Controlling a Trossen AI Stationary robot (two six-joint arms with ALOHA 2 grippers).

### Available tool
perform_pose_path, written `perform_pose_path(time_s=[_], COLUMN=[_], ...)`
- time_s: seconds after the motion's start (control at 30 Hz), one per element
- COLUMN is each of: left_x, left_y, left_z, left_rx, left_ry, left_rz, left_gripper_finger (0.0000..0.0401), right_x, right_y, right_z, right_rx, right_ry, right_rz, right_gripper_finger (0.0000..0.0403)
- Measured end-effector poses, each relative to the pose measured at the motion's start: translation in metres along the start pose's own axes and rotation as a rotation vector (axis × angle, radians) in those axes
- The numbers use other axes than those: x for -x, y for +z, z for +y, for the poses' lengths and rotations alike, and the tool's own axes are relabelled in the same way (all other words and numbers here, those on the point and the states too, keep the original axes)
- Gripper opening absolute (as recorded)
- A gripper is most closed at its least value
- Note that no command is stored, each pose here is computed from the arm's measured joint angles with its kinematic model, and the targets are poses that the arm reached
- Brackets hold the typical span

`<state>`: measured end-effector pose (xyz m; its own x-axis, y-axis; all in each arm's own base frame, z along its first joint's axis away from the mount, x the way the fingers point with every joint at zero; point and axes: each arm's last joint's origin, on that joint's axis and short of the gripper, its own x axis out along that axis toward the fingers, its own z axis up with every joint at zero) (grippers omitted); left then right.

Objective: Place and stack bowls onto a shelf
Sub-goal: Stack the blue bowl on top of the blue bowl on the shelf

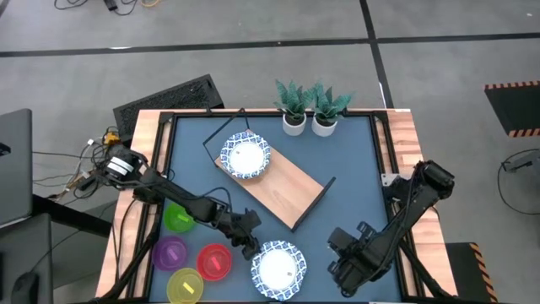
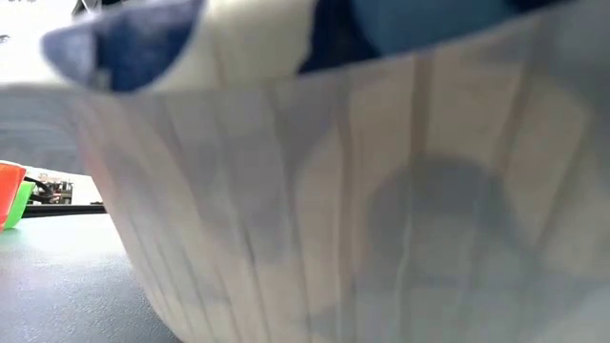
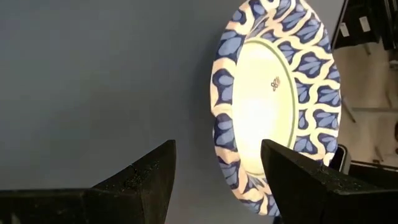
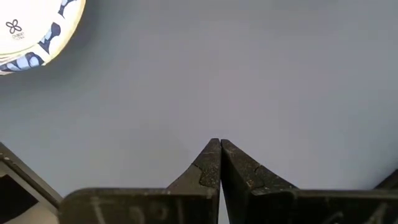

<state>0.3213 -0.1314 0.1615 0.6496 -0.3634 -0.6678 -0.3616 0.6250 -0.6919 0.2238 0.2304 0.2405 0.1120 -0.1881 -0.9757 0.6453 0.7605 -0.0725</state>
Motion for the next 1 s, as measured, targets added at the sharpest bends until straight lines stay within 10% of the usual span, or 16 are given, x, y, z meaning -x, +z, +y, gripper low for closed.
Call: perform_pose_path(time_s=[1.0], left_x=[-0.017], left_y=[-0.006], left_z=[0.002], left_rx=[0.020], left_ry=[-0.047], left_rz=[-0.003], left_gripper_finger=[0.0091], right_x=[0.000], right_y=[0.001], right_z=[0.002], right_rx=[-0.005], right_ry=[0.019], right_rz=[-0.039], right_gripper_finger=[0.0029])
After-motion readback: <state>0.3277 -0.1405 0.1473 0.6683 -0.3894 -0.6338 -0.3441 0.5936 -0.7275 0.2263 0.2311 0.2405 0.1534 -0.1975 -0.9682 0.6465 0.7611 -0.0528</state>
